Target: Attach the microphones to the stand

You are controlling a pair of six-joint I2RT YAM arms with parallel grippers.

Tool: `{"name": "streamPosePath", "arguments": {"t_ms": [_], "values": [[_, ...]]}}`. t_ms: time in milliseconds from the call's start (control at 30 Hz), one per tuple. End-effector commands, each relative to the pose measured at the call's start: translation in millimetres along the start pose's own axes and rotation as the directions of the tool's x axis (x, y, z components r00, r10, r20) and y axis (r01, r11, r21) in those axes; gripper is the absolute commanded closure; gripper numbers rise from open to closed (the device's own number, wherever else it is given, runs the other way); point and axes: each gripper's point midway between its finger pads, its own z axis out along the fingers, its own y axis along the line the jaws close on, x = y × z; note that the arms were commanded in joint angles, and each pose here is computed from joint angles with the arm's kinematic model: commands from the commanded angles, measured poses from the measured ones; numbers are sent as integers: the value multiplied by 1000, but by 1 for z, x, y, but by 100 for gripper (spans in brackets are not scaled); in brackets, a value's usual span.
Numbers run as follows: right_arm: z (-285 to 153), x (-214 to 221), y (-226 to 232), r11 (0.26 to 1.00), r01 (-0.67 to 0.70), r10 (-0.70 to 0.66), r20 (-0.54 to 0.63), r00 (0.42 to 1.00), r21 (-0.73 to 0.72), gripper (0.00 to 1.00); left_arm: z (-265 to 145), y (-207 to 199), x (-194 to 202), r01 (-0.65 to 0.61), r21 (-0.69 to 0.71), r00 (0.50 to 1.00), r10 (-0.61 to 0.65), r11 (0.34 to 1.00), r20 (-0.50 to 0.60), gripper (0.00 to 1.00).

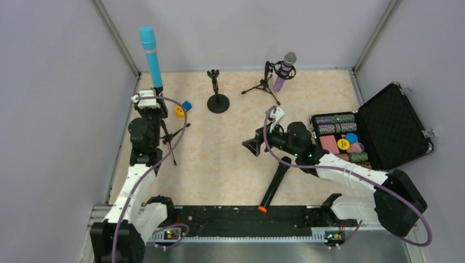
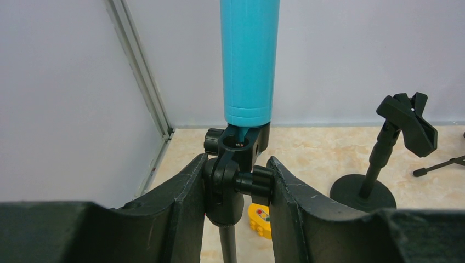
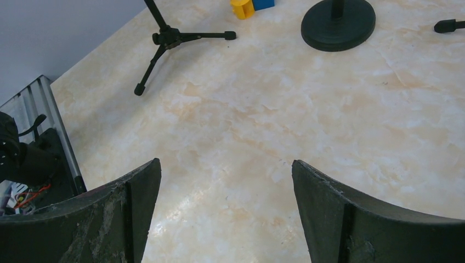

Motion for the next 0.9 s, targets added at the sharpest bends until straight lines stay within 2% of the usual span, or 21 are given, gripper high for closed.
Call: {"name": "streamPosePath", "arguments": {"t_ms": [0,233,333,533,867], "values": [[0,-2,-2,1000,-12,12,15,1000,-4,13,-7,6,-23,28,-23,994,-26,999,109,100],[2,-4,-1,1000,-15,15,23,1000,-7,13,-21,7,-15,36,-25,996,-33,999,88,98],[3,-4,-1,1000,-18,19,25,1000,-9,13,-26,4,-11,40,-8,996,-40,999,75,88],[3,-6,0,1000,-18,18,27,999,-10,13,-30,0,-4,60,9,997,-60,998,41,57],[3,-6,0,1000,-23,24,28,999,-14,13,-32,-2,-6,76,18,997,-77,997,11,29]]}}
